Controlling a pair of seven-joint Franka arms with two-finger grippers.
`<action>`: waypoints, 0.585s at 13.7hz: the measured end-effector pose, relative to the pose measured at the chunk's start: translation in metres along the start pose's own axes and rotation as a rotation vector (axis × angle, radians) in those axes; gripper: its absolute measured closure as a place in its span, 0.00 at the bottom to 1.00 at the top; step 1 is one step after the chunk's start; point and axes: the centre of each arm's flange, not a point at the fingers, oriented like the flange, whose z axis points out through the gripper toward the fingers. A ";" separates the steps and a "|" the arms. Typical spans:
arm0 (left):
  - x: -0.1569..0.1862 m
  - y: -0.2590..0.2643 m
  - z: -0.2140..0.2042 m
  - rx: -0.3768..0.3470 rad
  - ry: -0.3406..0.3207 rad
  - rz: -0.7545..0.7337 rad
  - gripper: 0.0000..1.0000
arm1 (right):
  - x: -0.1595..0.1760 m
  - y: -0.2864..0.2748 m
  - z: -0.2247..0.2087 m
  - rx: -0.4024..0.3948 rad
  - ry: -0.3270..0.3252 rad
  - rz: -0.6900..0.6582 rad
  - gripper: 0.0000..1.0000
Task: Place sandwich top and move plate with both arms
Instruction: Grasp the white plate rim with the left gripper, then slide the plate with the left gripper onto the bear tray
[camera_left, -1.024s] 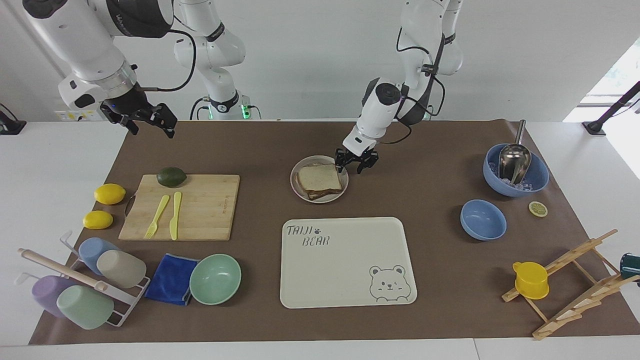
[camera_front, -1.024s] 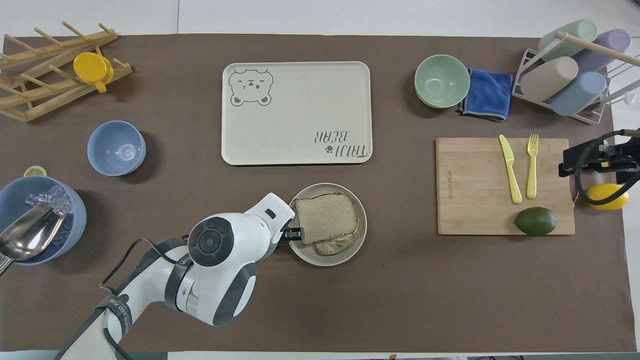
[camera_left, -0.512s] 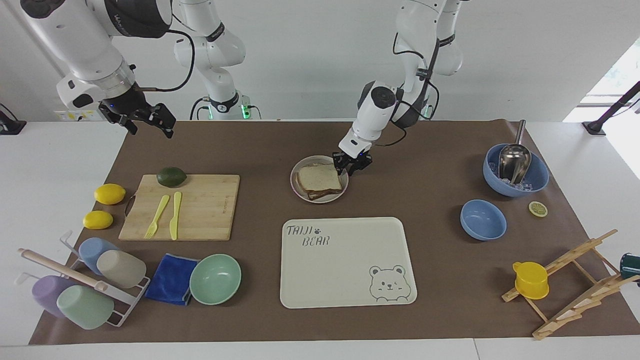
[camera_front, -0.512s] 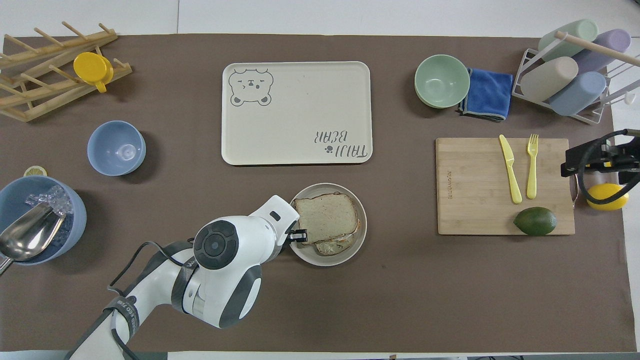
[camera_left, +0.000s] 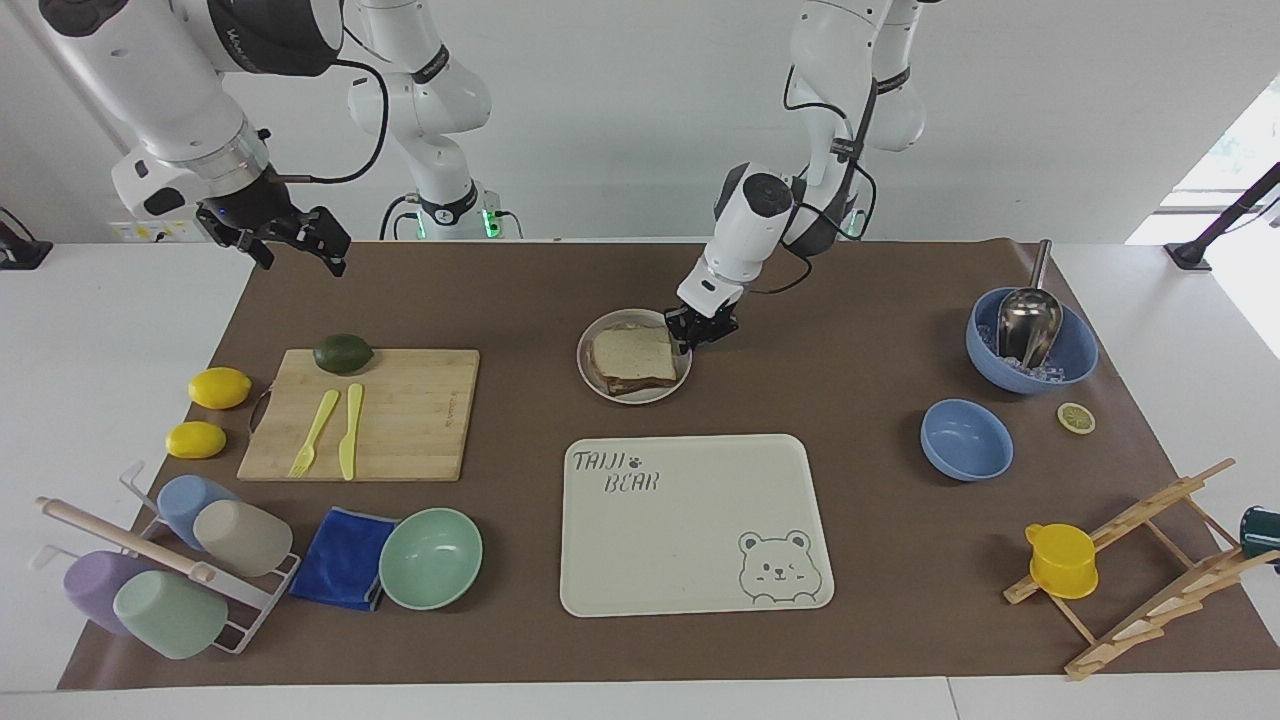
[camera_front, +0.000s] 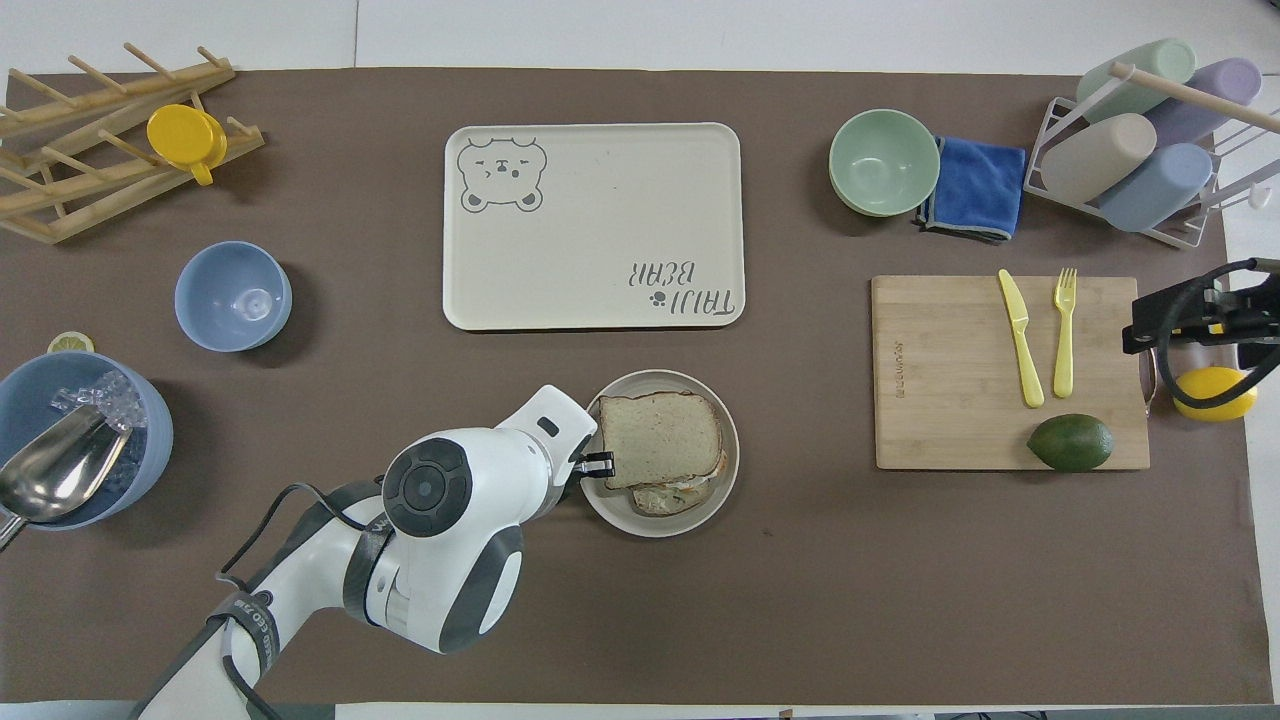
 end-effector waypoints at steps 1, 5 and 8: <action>0.001 0.000 -0.001 -0.006 0.000 -0.009 0.93 | 0.000 0.000 0.000 0.000 0.000 0.000 0.00; 0.041 -0.003 -0.039 -0.035 -0.062 -0.085 0.95 | 0.000 0.000 0.000 0.000 0.000 0.000 0.00; 0.104 -0.024 -0.113 -0.073 -0.087 -0.140 0.95 | 0.000 0.000 0.000 0.000 0.000 0.000 0.00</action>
